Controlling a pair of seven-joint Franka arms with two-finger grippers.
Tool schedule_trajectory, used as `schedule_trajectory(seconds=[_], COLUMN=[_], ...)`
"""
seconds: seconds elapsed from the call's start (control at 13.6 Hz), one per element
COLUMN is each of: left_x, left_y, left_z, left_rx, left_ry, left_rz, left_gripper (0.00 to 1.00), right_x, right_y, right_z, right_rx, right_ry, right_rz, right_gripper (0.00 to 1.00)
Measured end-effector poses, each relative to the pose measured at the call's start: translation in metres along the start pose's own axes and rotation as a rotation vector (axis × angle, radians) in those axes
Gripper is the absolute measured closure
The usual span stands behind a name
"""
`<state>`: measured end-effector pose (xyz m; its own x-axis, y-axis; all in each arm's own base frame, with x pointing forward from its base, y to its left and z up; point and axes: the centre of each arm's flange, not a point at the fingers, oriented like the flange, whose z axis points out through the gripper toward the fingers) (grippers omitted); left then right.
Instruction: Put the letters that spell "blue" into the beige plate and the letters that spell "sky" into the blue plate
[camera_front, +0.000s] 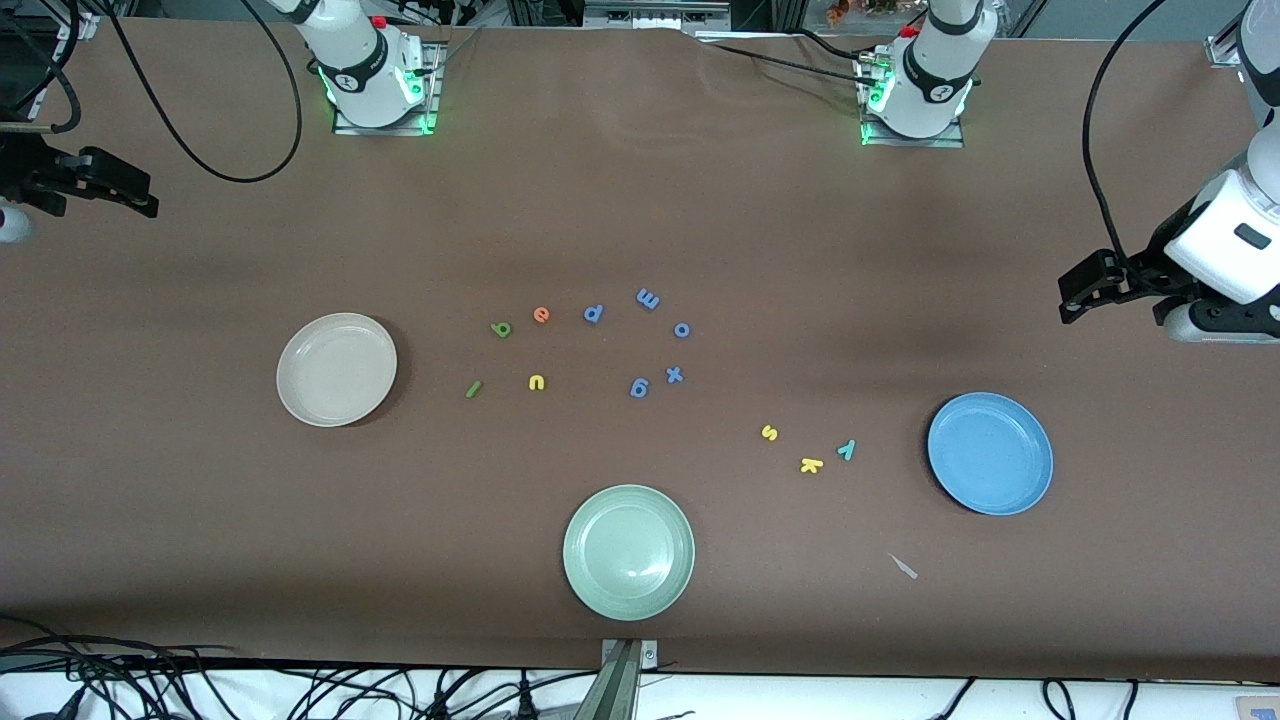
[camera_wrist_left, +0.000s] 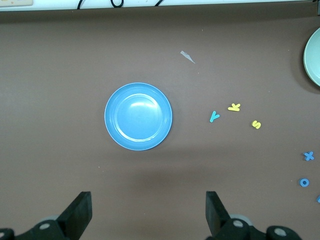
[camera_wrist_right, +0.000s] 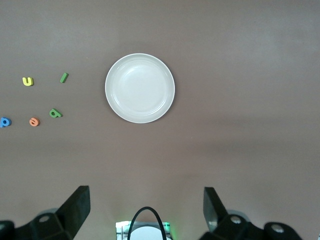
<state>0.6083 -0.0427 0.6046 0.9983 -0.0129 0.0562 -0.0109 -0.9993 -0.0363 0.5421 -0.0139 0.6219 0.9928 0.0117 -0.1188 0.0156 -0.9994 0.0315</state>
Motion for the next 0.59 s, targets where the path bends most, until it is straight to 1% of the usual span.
schedule_trajectory(seconds=[0.59], left_x=[-0.0001], left_y=[0.0019], left_z=[-0.0003], left_rx=[-0.001], left_ry=[0.001], left_rz=[0.003], left_gripper=[0.00], right_x=[0.0000], right_y=[0.0000], right_z=[0.0000], right_rx=[0.000], right_ry=[0.000], right_rz=[0.000], right_gripper=[0.00])
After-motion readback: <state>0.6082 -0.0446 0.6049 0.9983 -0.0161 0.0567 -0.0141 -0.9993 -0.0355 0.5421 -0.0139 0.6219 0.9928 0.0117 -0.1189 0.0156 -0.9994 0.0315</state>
